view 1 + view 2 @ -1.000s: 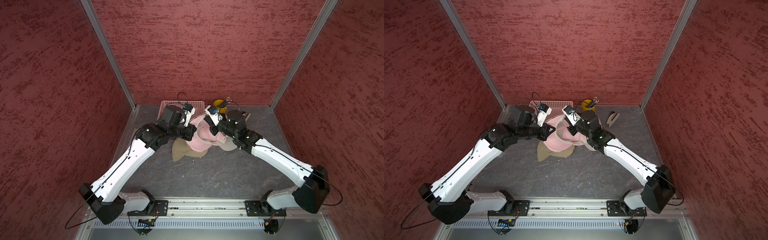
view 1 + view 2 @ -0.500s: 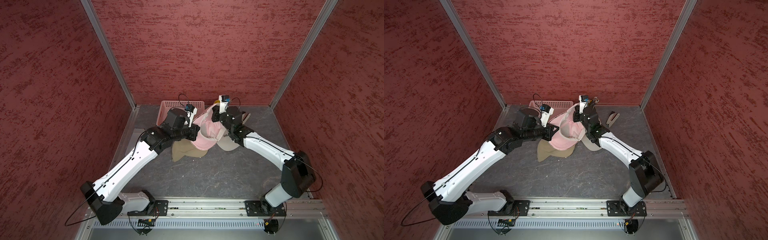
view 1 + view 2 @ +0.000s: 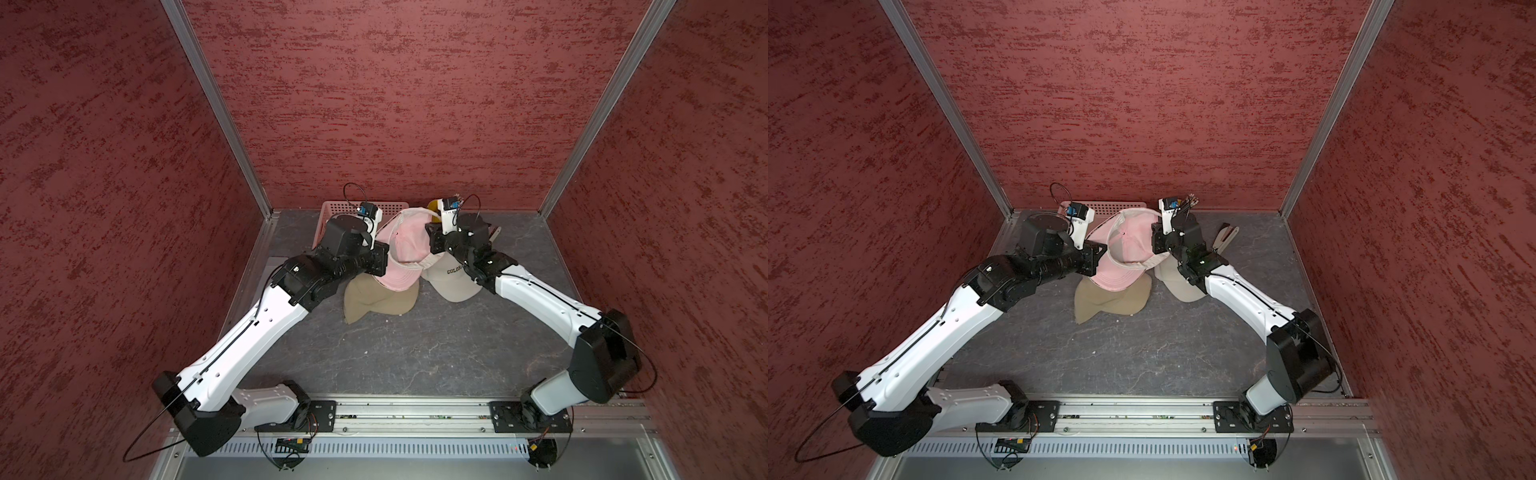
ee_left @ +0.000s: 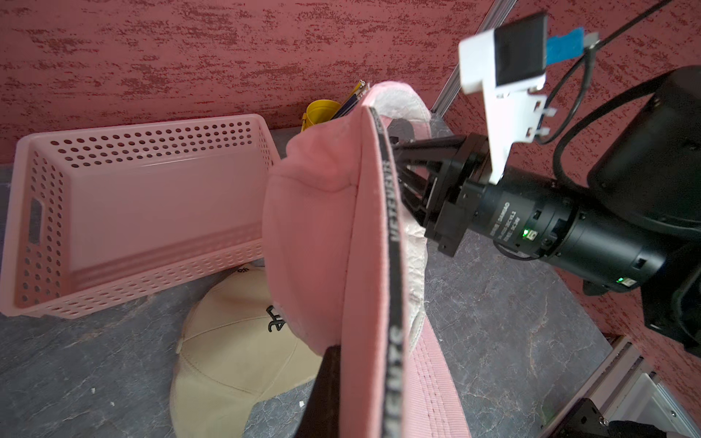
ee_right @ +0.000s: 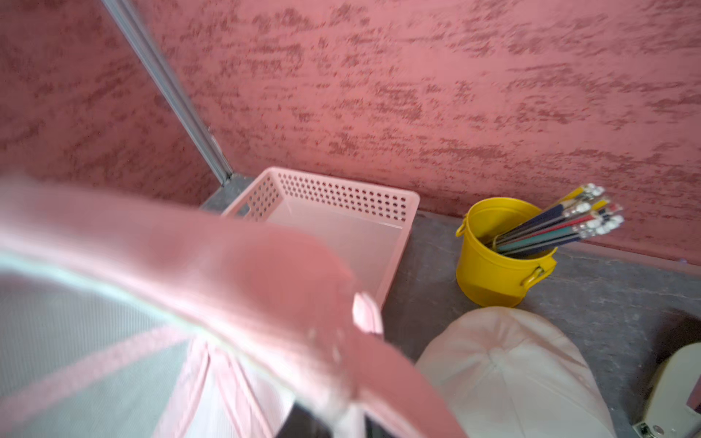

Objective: Turn the baseball cap inside out
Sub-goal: Turn over the baseball cap.

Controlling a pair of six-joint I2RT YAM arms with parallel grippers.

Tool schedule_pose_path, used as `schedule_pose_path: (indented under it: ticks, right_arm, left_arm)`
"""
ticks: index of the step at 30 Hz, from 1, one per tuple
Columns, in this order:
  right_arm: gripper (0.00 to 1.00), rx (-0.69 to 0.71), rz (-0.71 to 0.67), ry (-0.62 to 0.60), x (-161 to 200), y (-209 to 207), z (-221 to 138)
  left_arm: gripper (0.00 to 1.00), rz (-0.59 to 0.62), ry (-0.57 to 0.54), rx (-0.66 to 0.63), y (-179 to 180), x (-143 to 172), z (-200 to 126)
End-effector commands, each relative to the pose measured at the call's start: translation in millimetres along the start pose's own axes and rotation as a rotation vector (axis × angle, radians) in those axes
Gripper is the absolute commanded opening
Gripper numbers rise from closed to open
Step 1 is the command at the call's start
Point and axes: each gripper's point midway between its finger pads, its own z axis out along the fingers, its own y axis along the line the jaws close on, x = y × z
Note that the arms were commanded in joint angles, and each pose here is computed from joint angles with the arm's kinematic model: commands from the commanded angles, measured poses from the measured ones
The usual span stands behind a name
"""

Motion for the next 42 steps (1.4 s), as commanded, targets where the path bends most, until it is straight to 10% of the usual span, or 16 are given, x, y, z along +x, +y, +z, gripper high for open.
schedule_pose_path:
  ticks: [1,13,28,34,42]
  right_arm:
    - [0.25,-0.134,-0.145,0.009,-8.7,25.7,-33.3]
    - [0.01,-0.383,-0.439,-0.078,-15.2,81.3,-62.3]
    - [0.0,-0.374,-0.108,-0.289,-89.0,89.6,-12.2]
    - [0.0,-0.234,0.188,-0.405,-113.2,32.7,-7.6]
    - [0.0,-0.042,0.273,-0.253,-79.7,-27.8,-3.3]
  left_arm:
    - [0.0,0.002,-0.02,0.012,1.7,-15.6,-8.1]
    - [0.0,0.02,0.083,0.052,-4.5,-3.0,-1.4]
    - [0.0,-0.018,0.107,0.111,-24.7,14.9,18.3]
    - [0.0,-0.047,0.102,0.122,-24.1,23.8,20.5]
    - [0.0,-0.052,0.033,0.058,-6.5,11.9,4.8]
